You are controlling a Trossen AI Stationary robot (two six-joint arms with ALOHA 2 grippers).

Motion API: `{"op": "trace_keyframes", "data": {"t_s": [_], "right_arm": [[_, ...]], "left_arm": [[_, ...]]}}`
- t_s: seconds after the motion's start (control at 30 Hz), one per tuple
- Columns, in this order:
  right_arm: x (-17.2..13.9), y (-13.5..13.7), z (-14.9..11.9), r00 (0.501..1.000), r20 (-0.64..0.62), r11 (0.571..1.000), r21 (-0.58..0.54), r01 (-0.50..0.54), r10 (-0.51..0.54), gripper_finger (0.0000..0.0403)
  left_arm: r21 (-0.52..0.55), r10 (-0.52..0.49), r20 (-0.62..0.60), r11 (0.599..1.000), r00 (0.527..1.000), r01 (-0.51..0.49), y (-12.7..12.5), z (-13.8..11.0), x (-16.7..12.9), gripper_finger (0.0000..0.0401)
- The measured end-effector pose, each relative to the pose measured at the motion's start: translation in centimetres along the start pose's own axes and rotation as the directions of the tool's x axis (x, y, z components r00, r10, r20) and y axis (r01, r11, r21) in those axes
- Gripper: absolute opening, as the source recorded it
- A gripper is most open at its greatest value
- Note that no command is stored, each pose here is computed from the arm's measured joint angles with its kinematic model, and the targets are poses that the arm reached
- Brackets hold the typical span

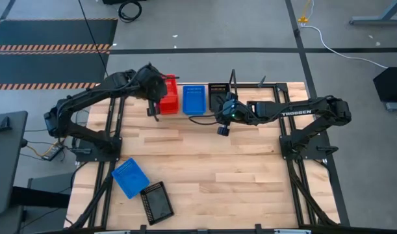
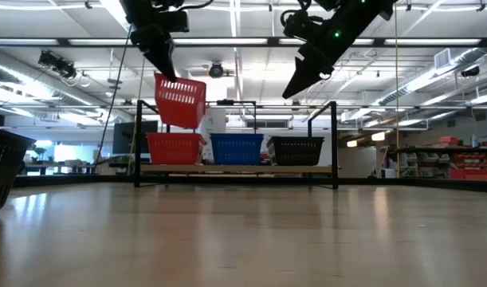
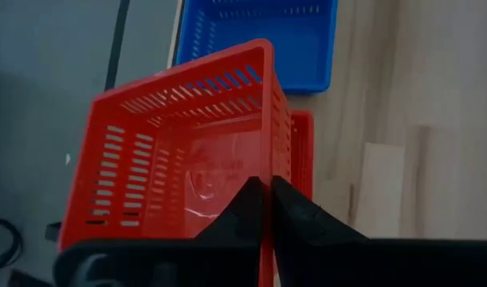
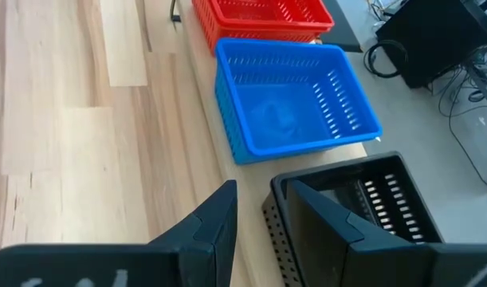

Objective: Stack baskets on shelf by color
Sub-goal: Stack the red bin on top of the red bin on the shelf, then stack the blue bin on top of the blue bin on the shelf

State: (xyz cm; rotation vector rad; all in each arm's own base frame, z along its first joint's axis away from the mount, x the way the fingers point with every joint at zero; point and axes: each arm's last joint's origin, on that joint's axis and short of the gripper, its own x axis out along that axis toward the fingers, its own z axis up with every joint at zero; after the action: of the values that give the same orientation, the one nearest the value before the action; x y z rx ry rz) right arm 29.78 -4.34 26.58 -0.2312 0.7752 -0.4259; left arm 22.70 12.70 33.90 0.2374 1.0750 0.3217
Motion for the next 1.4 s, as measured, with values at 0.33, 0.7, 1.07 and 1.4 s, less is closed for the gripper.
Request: {"op": "trace_keyframes", "data": {"t_s": [0.33,0.7,1.07,1.4], "right_arm": [[0.0,0.0,0.1,1.0,0.008,1.0,0.003,0.0,0.0,0.0119],[0.0,0.0,0.1,1.0,0.012,1.0,0.0,0.001,-0.001,0.0119],[0.0,0.0,0.1,1.0,0.012,1.0,-0.002,0.001,-0.001,0.0119],[0.0,0.0,0.1,1.0,0.012,1.0,0.004,0.001,-0.001,0.0119]], "left_arm": [[0.041,-0.042,0.028,0.998,0.999,0.04,-0.1,-0.7,1.7,0.0014],[0.045,0.006,-0.006,0.999,1.0,-0.006,-1.5,-4.0,6.9,0.0015],[-0.09,-0.061,-0.044,0.994,0.997,0.056,-2.0,-4.5,6.9,0.0071],[-0.106,-0.087,-0.031,0.991,0.996,0.083,-3.8,-2.7,5.4,0.0125]]}}
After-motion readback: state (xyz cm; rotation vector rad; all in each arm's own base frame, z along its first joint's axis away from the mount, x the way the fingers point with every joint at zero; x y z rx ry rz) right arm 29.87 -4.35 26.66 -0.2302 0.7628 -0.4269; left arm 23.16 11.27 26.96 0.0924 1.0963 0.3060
